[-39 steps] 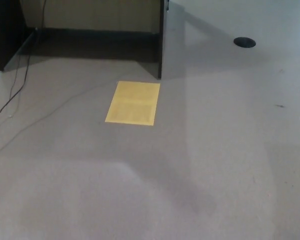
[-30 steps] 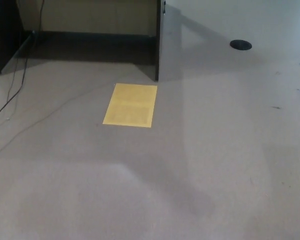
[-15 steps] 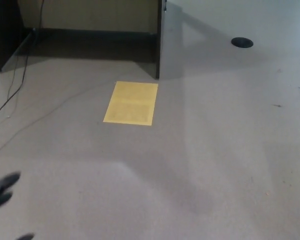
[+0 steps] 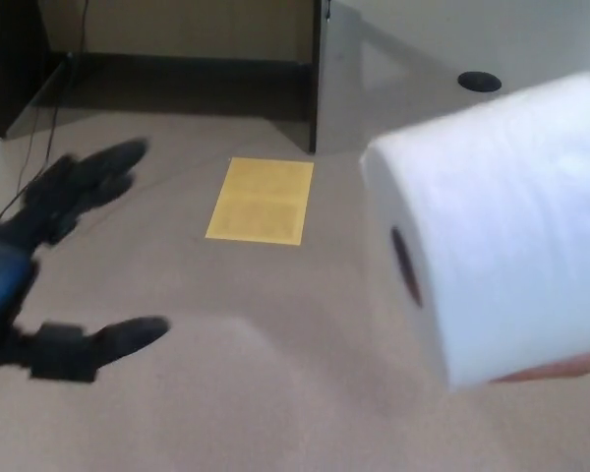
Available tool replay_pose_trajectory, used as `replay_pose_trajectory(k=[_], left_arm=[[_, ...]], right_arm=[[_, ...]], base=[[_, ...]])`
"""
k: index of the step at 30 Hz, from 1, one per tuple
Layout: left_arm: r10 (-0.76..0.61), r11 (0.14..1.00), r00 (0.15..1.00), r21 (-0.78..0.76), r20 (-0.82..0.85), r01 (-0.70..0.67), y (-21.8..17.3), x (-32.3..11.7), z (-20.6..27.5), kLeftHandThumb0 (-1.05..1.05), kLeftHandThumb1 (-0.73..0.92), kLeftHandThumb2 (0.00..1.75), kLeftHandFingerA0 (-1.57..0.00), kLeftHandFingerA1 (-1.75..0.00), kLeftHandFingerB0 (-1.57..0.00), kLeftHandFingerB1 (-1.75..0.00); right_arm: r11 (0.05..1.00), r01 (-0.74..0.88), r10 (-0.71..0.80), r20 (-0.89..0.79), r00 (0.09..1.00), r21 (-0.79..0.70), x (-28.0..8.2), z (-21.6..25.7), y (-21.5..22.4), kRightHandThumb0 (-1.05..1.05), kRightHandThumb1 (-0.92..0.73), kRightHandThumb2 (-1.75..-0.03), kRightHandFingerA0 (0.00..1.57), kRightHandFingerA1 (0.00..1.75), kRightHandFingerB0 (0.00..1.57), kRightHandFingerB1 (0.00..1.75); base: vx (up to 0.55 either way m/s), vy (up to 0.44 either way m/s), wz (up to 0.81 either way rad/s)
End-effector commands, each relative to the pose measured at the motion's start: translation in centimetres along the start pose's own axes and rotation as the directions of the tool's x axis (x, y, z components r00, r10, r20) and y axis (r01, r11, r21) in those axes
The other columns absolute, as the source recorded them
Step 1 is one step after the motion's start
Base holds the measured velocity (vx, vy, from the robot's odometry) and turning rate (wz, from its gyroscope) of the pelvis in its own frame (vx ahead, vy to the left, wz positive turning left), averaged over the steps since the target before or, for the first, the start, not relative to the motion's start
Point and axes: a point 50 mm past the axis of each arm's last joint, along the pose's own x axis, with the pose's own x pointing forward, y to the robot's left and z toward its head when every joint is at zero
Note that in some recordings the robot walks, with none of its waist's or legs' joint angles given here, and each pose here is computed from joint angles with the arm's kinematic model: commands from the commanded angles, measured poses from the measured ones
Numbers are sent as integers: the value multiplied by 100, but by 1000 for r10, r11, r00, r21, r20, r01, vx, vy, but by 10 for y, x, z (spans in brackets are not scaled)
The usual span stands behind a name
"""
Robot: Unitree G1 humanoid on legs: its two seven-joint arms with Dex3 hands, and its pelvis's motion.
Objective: A person is holding a toilet paper roll and the robot extends its left hand to grab the roll by inserting its thumb into the gap in the middle and brings its hand down by its side. Then it extends its arm again to hand the toilet paper roll back to the person.
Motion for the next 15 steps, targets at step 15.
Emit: replay_pose_trajectory(k=[15], left_arm=[[-184, 975, 968, -96, 172, 203, -45, 50, 53, -49, 36, 60, -18, -35, -10, -32]], right_arm=[[1000, 11, -11, -29, 1000, -16, -1, -8, -3, -41, -71, -61, 50, 46, 47, 39]], base=[[0, 0, 0]])
